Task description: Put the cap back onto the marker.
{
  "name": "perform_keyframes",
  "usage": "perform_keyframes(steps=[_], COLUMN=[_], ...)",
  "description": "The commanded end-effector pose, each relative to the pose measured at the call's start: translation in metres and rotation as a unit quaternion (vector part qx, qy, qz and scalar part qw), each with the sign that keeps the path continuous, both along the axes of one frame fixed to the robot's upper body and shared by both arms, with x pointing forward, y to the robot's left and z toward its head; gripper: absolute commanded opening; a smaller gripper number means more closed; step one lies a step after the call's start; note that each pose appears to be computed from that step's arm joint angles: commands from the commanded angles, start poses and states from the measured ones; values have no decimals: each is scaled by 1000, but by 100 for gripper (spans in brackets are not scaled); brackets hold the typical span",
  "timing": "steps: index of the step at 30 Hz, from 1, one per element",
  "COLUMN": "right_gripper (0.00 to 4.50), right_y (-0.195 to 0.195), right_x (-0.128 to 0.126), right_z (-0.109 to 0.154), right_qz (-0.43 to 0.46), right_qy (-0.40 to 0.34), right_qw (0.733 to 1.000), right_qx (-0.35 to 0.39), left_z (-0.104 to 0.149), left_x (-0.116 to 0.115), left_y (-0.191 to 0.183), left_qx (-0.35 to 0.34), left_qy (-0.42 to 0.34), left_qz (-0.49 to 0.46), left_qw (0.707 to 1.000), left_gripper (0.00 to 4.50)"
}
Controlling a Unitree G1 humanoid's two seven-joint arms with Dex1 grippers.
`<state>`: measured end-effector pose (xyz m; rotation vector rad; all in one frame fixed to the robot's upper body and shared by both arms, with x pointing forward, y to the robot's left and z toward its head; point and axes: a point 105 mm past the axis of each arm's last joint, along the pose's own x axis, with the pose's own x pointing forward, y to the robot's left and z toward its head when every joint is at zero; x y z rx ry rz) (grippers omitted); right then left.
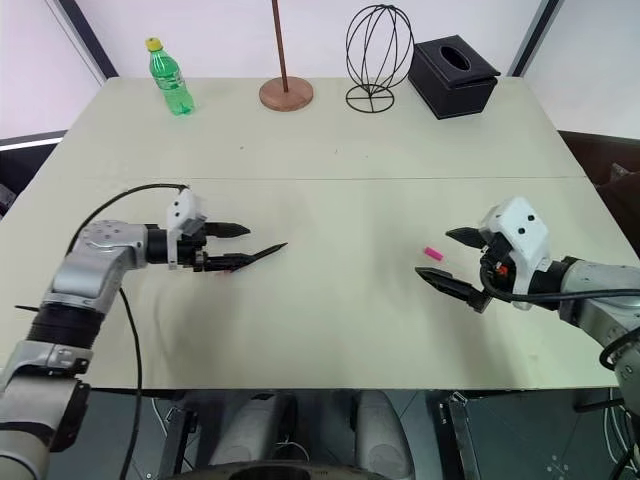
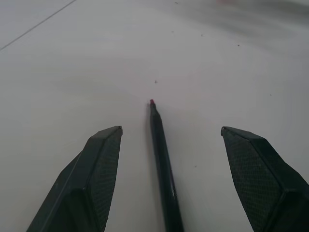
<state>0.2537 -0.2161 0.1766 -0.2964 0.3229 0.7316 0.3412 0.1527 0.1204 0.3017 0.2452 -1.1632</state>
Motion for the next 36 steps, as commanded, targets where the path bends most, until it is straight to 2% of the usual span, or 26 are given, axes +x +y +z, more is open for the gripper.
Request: perform_keyframes(steps=[1, 6, 12, 26, 29, 34, 36], right_gripper=[446, 446, 446, 446, 450, 450, 450], right_y=[1, 4, 2, 5, 4, 3, 2], right_x=[1, 2, 2, 5, 5, 5, 5], right_z=[13, 12, 9, 6, 6, 7, 7], right_qz=[-1, -3, -9, -11, -13, -15, -16], right_qy=[-38, -43, -45, -53, -54, -54, -53], right_qw=[999, 999, 999, 998, 998, 998, 998], right_qx=[-4, 1, 4, 8, 8, 6, 5], left_z=[5, 5, -8, -21, -24, -24, -24], left_x=[12, 12, 10, 7, 5, 5, 5], left_y=[-7, -21, -17, -24, -26, -23, -21], left_qx=[10, 17, 54, 72, 75, 74, 77], left_qy=[-38, -44, -36, -23, -20, -18, -18], left_qz=[21, 19, 20, 20, 18, 24, 28], left_qw=[999, 999, 998, 997, 997, 997, 996], left_gripper=[344, 344, 344, 344, 261, 10, 4])
